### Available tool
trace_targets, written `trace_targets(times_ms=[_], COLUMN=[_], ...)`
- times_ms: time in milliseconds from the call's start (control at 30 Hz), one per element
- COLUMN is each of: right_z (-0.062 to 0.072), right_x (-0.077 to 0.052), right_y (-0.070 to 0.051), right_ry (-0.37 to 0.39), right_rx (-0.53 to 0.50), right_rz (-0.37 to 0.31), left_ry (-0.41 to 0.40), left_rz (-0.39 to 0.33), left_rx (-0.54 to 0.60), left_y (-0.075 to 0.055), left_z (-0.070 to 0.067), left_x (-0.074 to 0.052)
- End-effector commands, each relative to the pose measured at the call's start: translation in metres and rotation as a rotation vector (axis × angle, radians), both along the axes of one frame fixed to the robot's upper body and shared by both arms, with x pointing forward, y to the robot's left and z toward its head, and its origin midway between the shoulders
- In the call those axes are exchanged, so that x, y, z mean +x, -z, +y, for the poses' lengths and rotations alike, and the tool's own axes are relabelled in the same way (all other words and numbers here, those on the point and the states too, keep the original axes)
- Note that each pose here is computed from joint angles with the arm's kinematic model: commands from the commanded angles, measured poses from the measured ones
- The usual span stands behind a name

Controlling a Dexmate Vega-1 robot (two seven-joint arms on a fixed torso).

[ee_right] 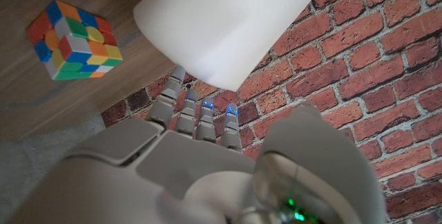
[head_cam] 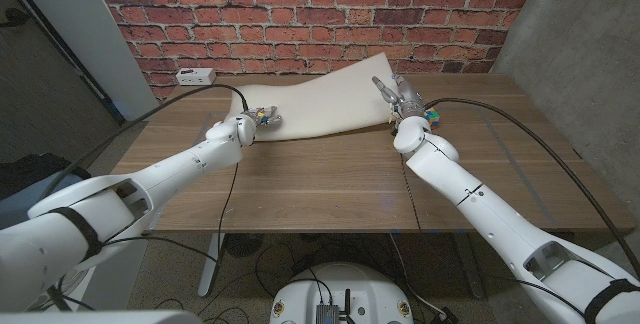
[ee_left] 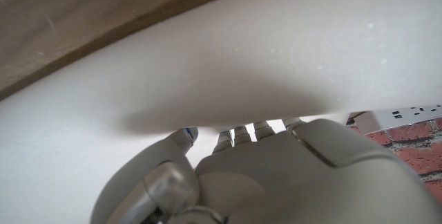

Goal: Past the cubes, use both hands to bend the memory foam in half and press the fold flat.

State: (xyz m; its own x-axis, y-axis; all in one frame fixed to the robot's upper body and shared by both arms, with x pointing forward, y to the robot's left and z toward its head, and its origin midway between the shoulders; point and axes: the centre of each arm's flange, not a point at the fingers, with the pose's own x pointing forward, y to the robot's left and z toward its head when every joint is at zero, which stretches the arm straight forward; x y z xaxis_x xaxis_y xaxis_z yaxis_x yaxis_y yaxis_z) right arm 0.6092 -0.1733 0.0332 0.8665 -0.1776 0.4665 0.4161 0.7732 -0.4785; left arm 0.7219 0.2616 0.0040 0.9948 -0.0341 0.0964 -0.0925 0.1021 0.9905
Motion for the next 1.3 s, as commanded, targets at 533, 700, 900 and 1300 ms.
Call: trace_targets(times_ms=[533, 700, 900, 1300], right_z=[-0.013, -0.016, -0.02, -0.027], right_x=[-0.013, -0.012, -0.007, 0.002], right_y=[0.024, 0.028, 0.033, 0.039], right_ry=[-0.058, -0.089, -0.163, -0.326], right_rx=[0.431, 0.472, 0.565, 0.726], right_rz=[0.163, 0.184, 0.223, 0.297], left_ry=[0.001, -0.001, 0.008, 0.003], left_rz=[0.002, 0.001, -0.002, -0.007], left_rx=[-0.003, -0.005, 0.0, -0.007], left_y=[0.0, -0.001, -0.002, -0.002], left_z=[0.0, 0.001, 0.001, 0.002], left_x=[0.004, 0.004, 0.004, 0.004])
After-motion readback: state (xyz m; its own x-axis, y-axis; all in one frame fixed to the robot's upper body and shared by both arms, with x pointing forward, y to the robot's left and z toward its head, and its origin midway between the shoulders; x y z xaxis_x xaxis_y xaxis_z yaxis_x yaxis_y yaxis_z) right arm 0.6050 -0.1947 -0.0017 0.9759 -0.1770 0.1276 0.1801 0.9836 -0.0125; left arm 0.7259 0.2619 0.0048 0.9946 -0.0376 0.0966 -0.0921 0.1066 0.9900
